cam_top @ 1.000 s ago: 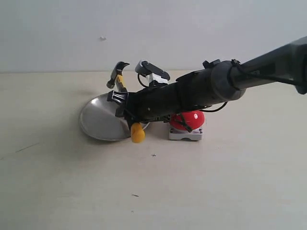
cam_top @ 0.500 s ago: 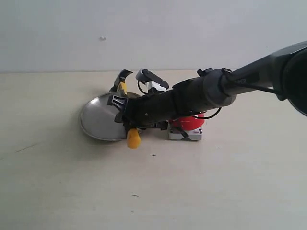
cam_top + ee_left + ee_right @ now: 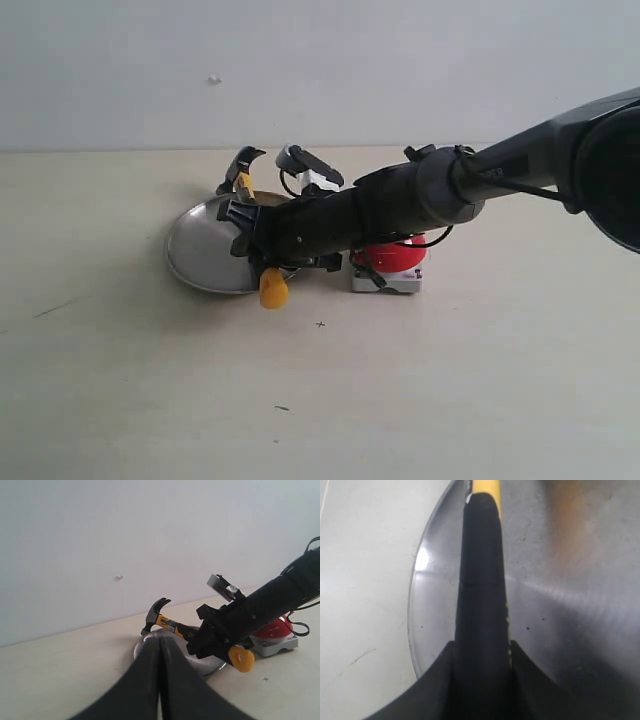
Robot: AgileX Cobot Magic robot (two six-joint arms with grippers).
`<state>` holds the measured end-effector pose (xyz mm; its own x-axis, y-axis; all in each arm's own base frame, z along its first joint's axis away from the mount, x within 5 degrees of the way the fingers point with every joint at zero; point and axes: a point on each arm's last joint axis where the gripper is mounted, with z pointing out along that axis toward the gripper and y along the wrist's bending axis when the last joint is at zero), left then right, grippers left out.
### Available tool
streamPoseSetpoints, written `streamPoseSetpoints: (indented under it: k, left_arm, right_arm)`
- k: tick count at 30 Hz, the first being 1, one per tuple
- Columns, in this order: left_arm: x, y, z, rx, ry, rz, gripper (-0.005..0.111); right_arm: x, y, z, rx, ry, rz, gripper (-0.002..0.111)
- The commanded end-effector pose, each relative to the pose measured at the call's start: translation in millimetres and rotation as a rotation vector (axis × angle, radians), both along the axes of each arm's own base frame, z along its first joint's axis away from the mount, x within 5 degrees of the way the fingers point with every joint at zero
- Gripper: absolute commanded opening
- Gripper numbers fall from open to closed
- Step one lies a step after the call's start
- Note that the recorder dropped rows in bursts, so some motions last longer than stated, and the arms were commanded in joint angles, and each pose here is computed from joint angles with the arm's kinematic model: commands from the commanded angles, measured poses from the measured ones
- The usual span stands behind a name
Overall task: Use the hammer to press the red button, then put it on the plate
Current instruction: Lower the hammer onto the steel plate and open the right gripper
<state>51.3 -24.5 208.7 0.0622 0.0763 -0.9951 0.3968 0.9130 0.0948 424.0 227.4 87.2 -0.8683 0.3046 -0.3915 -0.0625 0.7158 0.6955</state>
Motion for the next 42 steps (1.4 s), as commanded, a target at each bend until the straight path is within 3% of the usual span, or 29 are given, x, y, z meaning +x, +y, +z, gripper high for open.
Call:
streamPoseSetpoints:
  k: [1, 7, 10, 17, 24, 37, 39, 42]
  left_arm:
    - [-0.3, 0.2, -0.7, -0.003, -0.002, 0.001, 0.0]
    - [-0.3, 0.2, -0.7, -0.003, -0.002, 0.001, 0.0]
    - [-0.3, 0.2, -0.7, -0.003, -0.002, 0.001, 0.0]
    - [-0.3, 0.2, -0.7, -0.003, -0.002, 0.001, 0.0]
    - [-0.3, 0.1, -0.8, -0.003, -0.001, 0.0, 0.0]
    - [-0.4, 0.1, -0.9, -0.002, -0.001, 0.0, 0.0]
    - [-0.4, 0.1, -0.9, -0.002, -0.001, 0.0, 0.0]
    - [-0.4, 0.1, -0.9, -0.002, -0.001, 0.0, 0.0]
  right_arm:
    - [1.3, 2.5, 2.4, 0.002, -0.017, 0.019, 0.016]
    - [-0.4, 4.9, 3.6, 0.029, -0.01, 0.04, 0.03]
    - [-1.4, 5.7, 4.6, 0.063, 0.032, 0.017, 0.034]
    - [-5.2, 3.2, 3.8, -0.004, 0.063, 0.048, 0.04]
    - [-7.6, 1.0, 27.8, -0.05, 0.033, 0.081, 0.04]
    - [-17.1, -19.3, 76.6, -0.275, 0.038, 0.058, 0.04]
    - [-18.6, -21.3, 83.8, -0.311, 0.007, 0.087, 0.037]
    - [-32.1, -20.4, 120.0, -0.446, -0.149, 0.166, 0.01]
